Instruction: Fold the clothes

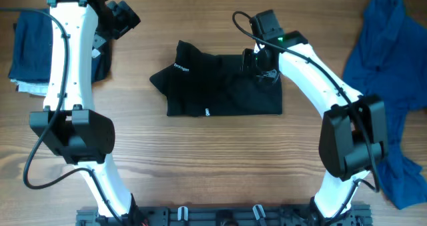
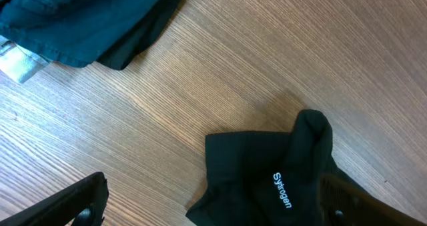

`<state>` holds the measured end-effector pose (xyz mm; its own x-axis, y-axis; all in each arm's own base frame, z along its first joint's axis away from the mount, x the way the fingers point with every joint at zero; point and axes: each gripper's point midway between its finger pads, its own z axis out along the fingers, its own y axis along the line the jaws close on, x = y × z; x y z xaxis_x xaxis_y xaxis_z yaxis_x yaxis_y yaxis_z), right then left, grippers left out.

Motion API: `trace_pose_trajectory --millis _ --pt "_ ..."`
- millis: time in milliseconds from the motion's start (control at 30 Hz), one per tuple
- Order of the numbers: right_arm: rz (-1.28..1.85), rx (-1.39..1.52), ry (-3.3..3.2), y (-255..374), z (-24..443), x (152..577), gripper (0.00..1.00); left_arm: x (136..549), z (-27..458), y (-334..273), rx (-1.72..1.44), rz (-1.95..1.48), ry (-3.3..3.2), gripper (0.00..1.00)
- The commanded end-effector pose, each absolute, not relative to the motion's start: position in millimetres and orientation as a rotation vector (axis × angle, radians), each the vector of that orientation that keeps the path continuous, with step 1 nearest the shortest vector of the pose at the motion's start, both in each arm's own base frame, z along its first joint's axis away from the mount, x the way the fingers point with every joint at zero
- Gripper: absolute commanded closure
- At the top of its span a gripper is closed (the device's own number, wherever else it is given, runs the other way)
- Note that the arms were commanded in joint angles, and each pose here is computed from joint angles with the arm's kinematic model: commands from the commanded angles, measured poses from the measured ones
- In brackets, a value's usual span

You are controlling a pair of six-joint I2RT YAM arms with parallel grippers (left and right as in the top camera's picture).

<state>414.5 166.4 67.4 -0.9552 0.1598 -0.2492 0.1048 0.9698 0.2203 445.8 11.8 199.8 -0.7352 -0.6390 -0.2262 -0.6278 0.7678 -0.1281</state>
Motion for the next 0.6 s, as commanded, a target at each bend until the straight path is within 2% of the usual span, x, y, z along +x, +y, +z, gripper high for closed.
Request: trace_pose_trajectory --millis 0,233,333,400,467,567 --pt "0.249 0.298 2.8 157.4 60.5 422.8 0.48 446.4 211.6 15.0 -0.975 -0.083 2.679 0.0" --pt "0.195 0.327 2.79 153.5 38.1 433.2 0.48 445.6 211.3 15.0 -0.975 -0.082 2.683 0.0" --pt "0.187 0.328 2.804 153.1 31.5 431.9 0.55 445.6 211.3 15.0 -0.975 -0.082 2.683 0.0" --pt "0.186 0.329 2.805 152.9 30.6 431.4 0.63 445.6 211.3 15.0 -0.975 -0.082 2.683 0.0" --pt "0.186 0.328 2.805 153.0 30.6 431.5 0.78 445.7 211.4 15.0 -0.976 -0.082 2.682 0.0" --pt "0.186 0.328 2.805 153.0 30.6 431.4 0.94 445.7 211.4 15.1 -0.975 -0.081 2.682 0.0"
